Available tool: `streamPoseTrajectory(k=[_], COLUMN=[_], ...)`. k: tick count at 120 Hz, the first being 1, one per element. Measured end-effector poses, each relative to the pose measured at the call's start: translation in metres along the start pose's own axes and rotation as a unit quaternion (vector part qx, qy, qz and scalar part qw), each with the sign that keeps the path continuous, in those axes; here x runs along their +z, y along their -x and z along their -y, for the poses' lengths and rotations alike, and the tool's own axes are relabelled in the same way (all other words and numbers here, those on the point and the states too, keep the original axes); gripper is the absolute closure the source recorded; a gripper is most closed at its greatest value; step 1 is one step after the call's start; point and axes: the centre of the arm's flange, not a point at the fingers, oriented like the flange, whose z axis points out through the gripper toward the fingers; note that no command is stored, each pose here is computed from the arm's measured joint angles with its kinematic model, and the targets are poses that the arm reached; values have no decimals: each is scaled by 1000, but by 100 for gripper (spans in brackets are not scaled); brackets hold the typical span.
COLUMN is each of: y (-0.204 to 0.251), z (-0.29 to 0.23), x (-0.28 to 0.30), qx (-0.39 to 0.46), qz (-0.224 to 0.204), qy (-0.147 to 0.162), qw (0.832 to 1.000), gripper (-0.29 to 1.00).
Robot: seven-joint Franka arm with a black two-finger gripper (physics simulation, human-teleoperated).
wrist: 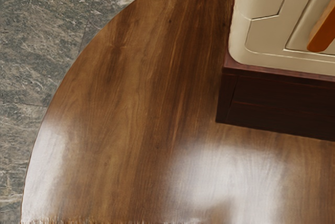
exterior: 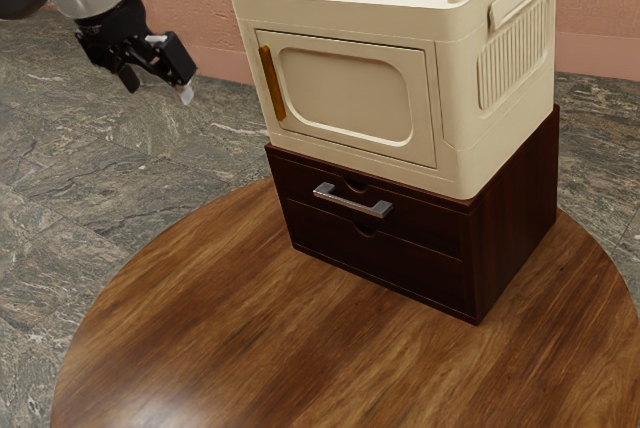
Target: Pull the drawer handle with one arm to open the drawer
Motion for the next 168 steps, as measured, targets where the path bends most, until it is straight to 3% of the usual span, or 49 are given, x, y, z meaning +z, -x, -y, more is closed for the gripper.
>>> streamPoseTrajectory(k=[27,38,44,51,61,92,114,135,168], y=[10,24,22,16,23,29,72,121,142], z=[63,77,46,-35,-122,-129,-150,-151,-172], x=[3,-34,-53,-68,-73,-60,-31,-9,44], qx=[-52,-58,-27,53,139,197,281,357,464], qz=[5,-25,-43,-59,-54,-36,-24,-47,-73], qy=[-16,-15,-10,7,30,3,-10,-33,-41], qw=[999,998,999,997,988,980,959,932,882], gripper=[0,0,0,0,0,0,0,0,0])
